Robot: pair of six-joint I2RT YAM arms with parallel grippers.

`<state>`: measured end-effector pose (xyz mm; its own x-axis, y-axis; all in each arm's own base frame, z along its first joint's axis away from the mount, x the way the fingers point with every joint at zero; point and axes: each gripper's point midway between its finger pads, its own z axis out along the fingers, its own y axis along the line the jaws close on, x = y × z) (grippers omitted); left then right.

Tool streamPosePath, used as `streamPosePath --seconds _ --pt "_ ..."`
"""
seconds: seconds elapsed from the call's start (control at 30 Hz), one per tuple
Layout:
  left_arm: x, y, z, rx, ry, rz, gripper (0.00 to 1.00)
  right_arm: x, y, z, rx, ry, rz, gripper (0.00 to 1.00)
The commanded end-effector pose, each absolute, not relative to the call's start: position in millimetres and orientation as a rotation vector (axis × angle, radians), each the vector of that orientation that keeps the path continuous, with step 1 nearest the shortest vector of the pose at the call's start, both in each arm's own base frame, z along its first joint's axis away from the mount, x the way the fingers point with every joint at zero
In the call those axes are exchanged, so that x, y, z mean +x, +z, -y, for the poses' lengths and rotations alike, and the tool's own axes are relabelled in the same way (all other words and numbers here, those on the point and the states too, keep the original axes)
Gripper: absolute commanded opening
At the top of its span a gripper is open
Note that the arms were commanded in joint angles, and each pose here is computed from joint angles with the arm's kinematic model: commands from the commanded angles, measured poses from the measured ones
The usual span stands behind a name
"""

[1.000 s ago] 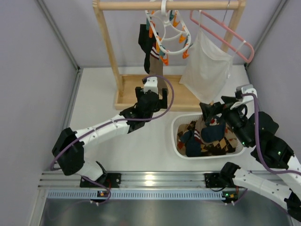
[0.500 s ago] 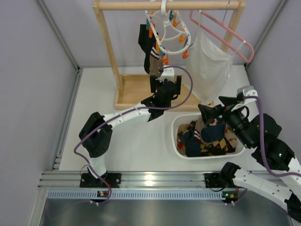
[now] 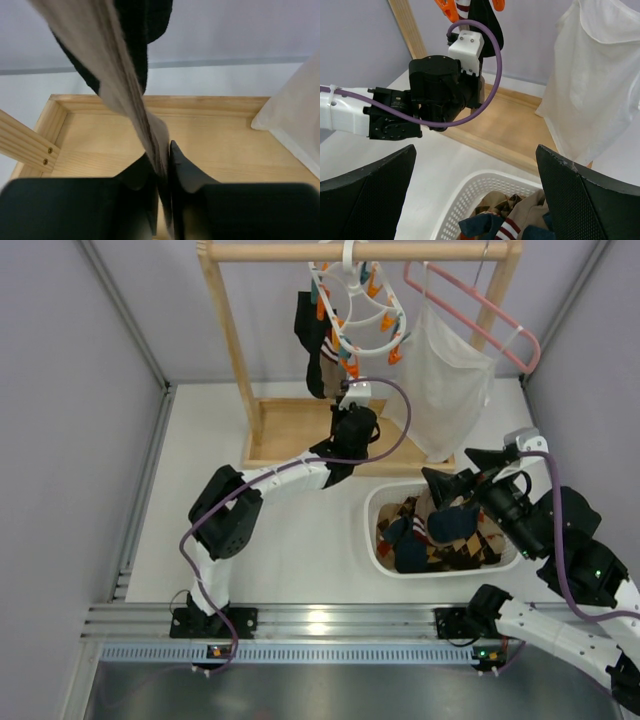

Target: Remove the socks clipped to the hanger

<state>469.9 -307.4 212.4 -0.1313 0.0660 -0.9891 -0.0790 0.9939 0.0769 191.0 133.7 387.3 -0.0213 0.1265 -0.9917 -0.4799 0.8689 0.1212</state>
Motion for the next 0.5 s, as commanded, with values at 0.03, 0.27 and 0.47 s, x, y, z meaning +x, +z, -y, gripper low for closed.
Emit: streamPosePath --seconds 0.03,0.27,0.47 --pt "455.4 258.1 288.4 -0.138 0.058 -1.614 0.05 187.1 396.9 -136.1 -0.304 0.522 -1.481 0.99" --pt "407.9 268.7 296.5 -0.117 0.053 -1.606 0.0 175.9 419.1 -136.3 -0.276 0.617 -1.41 1.0" --pt "365.1 270.2 327.7 -0.039 0.079 -1.603 0.0 167.2 431.1 -138.7 -0.293 0.669 -1.402 0.99"
